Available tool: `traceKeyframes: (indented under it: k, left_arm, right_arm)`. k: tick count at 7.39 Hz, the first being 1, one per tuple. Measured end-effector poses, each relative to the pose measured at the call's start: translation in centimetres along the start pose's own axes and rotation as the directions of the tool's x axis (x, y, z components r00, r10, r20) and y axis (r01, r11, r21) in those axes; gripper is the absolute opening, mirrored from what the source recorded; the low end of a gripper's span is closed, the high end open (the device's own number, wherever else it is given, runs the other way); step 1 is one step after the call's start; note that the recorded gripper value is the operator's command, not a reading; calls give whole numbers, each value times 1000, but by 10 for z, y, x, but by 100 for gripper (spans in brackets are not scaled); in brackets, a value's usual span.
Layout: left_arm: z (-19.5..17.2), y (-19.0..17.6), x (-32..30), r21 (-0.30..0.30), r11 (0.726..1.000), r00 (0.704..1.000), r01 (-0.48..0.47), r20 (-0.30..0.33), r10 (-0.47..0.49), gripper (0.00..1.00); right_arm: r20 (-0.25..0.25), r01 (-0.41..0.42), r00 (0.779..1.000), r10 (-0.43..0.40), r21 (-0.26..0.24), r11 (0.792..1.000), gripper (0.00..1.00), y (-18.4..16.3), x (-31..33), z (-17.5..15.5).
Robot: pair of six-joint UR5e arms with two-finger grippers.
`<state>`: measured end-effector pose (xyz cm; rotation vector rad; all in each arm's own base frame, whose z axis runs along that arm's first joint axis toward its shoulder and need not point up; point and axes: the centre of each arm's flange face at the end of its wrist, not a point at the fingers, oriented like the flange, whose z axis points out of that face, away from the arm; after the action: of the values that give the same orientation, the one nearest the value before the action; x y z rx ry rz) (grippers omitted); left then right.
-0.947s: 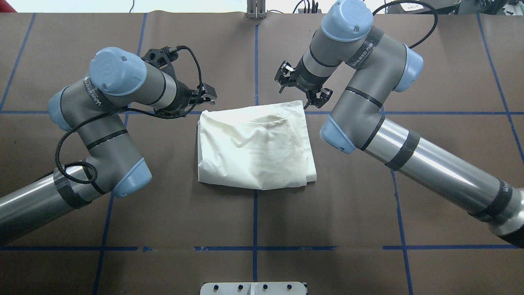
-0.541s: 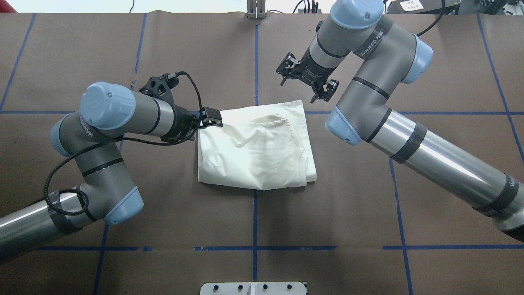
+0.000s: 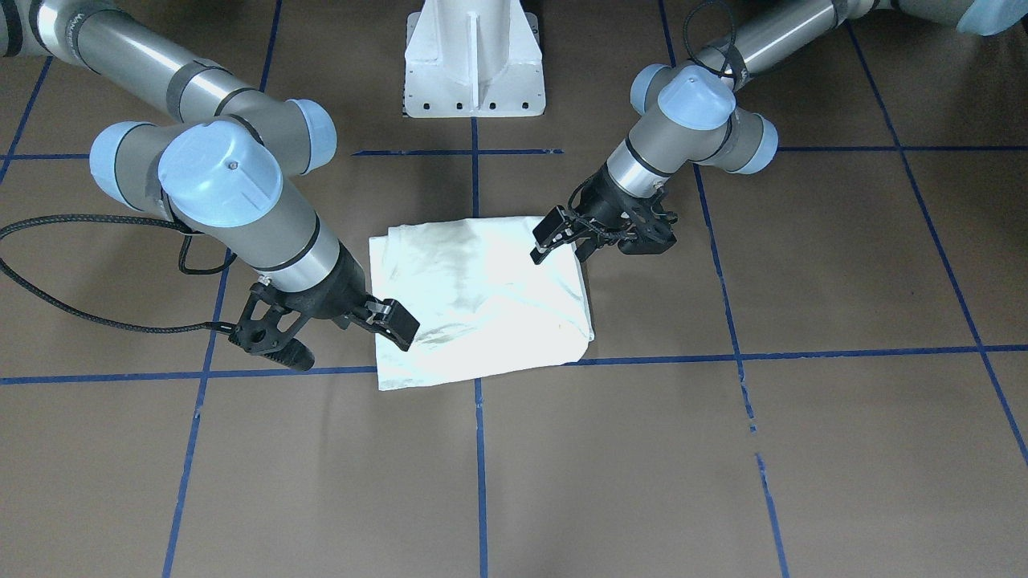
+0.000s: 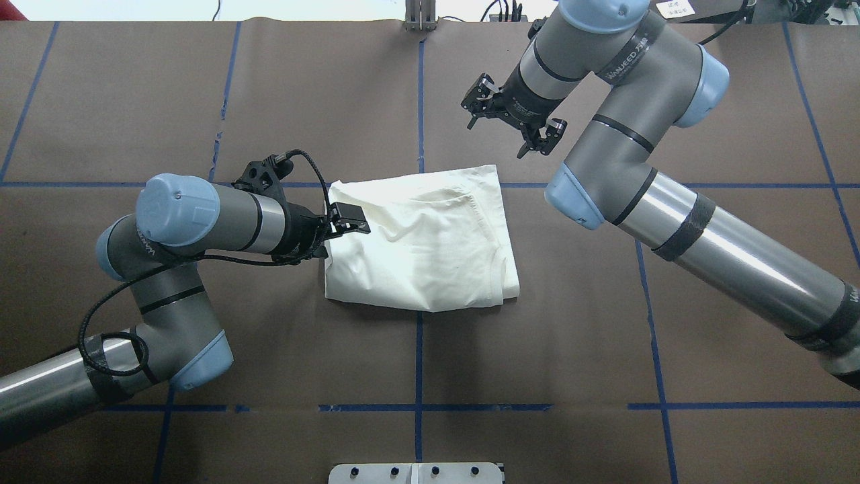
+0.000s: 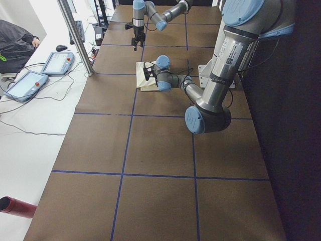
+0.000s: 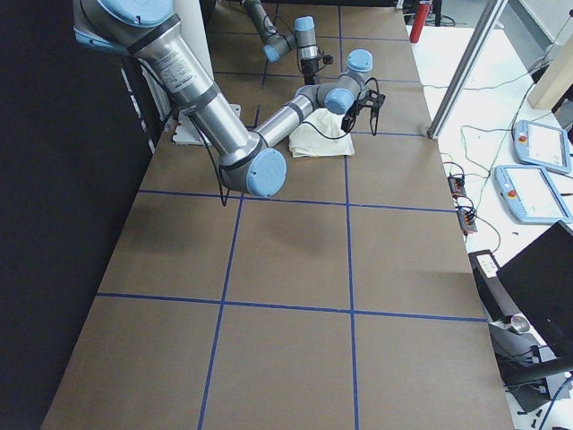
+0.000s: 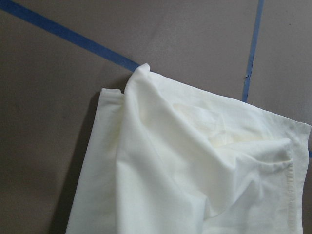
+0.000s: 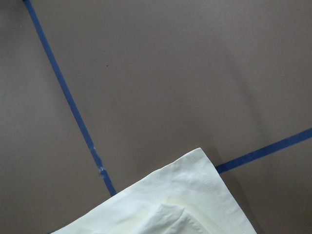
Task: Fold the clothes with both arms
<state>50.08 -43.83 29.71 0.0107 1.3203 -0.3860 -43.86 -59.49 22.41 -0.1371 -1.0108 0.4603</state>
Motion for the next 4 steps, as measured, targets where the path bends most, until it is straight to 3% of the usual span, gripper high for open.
traceKeyframes:
  k: [4]
  left_arm:
    - [17,40,-6,-95,993,997,-76,-8,76,100]
  right_arm:
    - [7,-2,1000,2,7,1000,100,-5,-1,-7]
